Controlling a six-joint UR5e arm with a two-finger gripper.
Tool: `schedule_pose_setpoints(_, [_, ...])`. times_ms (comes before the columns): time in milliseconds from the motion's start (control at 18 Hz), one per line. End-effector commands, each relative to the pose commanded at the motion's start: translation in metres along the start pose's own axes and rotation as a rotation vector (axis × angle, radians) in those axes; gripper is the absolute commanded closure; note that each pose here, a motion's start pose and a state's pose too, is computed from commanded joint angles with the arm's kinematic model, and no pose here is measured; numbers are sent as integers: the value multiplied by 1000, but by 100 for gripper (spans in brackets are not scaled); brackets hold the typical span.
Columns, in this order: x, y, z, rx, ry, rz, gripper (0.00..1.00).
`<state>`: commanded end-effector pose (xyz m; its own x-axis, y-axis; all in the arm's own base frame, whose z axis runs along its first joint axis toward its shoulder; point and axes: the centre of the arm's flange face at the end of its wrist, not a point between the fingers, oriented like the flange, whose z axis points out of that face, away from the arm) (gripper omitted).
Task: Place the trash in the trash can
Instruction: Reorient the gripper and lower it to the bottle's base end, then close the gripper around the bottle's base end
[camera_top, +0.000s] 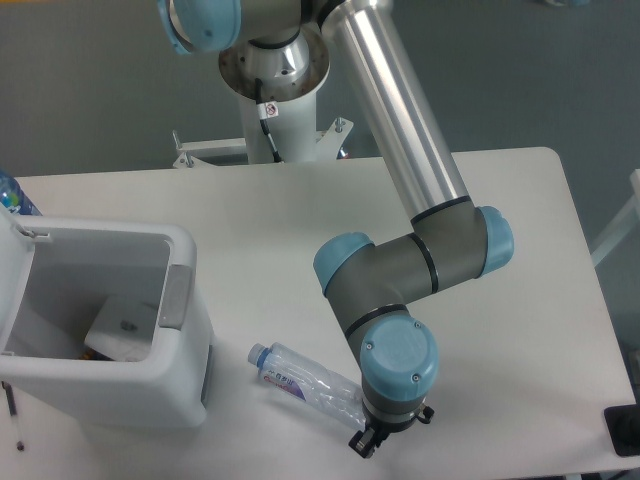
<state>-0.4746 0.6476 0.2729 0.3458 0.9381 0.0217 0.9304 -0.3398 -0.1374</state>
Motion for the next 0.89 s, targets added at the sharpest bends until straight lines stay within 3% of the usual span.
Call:
schedule_pose_setpoints(278, [1,-5,-54,131,54,105,57])
schedule_pose_setpoints(500, [4,-5,-99,204,161,162,60])
schedule_pose_setpoints(889, [3,-1,-178,365,267,262,60])
